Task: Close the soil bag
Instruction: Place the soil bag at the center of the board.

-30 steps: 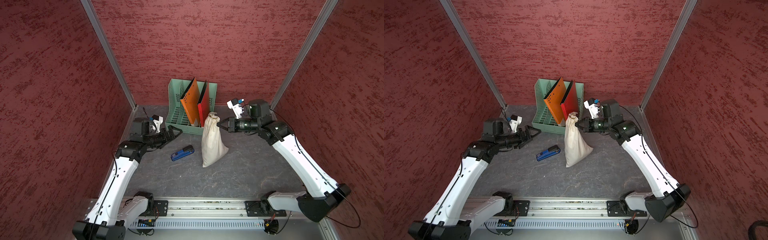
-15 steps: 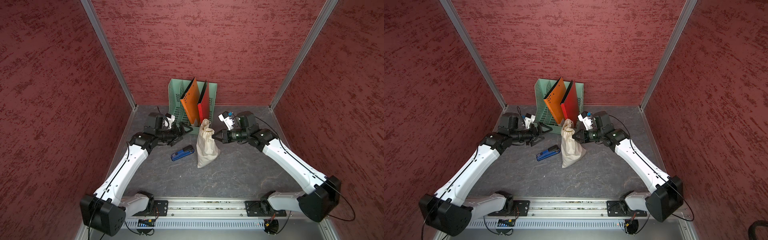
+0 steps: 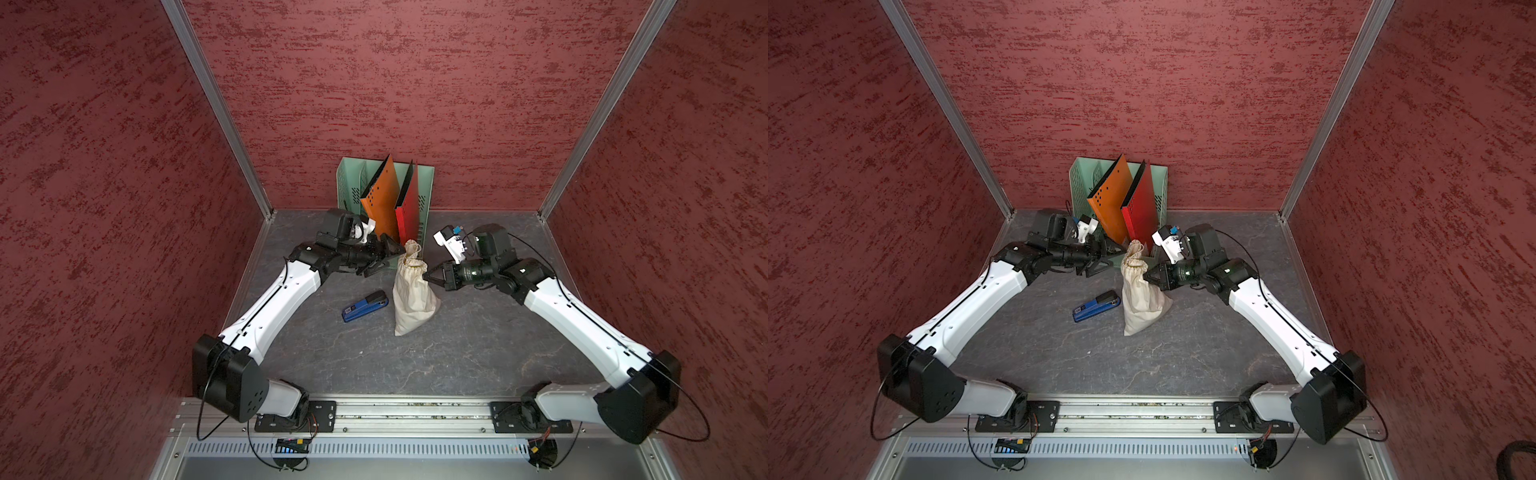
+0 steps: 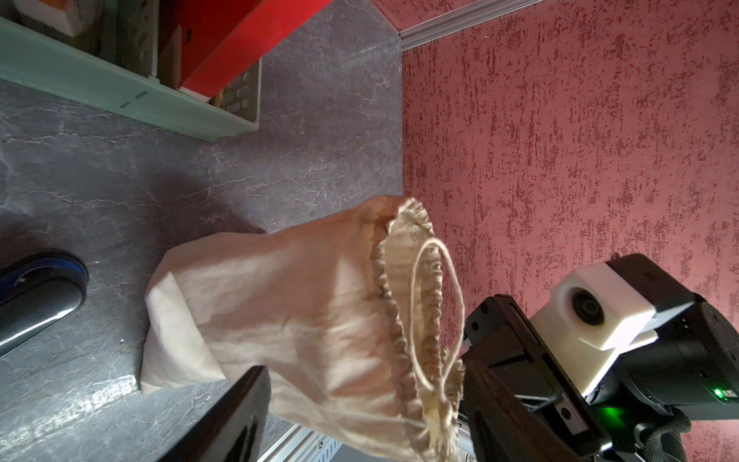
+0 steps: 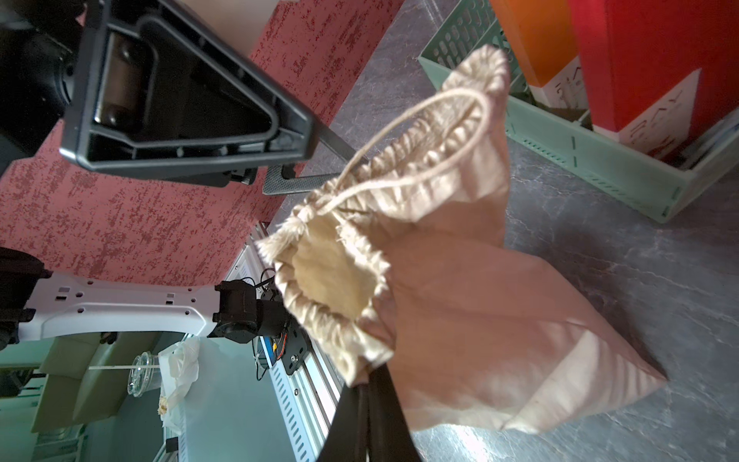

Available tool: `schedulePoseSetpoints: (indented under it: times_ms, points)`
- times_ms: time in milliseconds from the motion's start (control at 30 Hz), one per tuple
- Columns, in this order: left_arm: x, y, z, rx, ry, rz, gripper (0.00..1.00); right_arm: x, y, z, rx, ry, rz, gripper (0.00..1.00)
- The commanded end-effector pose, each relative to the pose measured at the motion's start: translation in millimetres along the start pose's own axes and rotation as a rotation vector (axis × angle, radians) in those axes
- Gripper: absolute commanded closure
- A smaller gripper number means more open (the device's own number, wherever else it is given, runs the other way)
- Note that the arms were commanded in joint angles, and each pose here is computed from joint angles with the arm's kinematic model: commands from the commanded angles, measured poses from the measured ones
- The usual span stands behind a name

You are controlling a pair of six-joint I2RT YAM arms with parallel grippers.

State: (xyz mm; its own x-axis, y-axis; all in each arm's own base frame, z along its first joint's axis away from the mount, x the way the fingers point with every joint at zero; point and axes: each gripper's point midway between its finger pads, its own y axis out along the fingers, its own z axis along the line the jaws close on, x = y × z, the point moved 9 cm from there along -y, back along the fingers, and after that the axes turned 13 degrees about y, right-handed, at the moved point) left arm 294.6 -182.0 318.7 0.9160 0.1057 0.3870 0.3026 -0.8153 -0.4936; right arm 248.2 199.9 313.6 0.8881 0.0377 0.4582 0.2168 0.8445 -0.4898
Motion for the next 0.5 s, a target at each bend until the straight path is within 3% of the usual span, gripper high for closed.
schedulePoseSetpoints:
  times_ms: [0, 200, 400, 467]
  points:
    - [1, 7, -9, -0.025, 0.043, 0.041, 0.27, -4, 4, -3, -0.019, -0.026, 0.046, 1.0]
    - [1, 18, -5, -0.012, 0.025, 0.084, 0.51, -5, 6, -6, -0.036, -0.04, 0.063, 1.0]
    - [1, 20, -3, -0.006, 0.012, 0.097, 0.55, -7, 8, -9, -0.045, -0.042, 0.076, 1.0]
    - [0, 19, -4, -0.009, 0.009, 0.101, 0.48, -7, 9, -10, -0.05, -0.038, 0.075, 1.0]
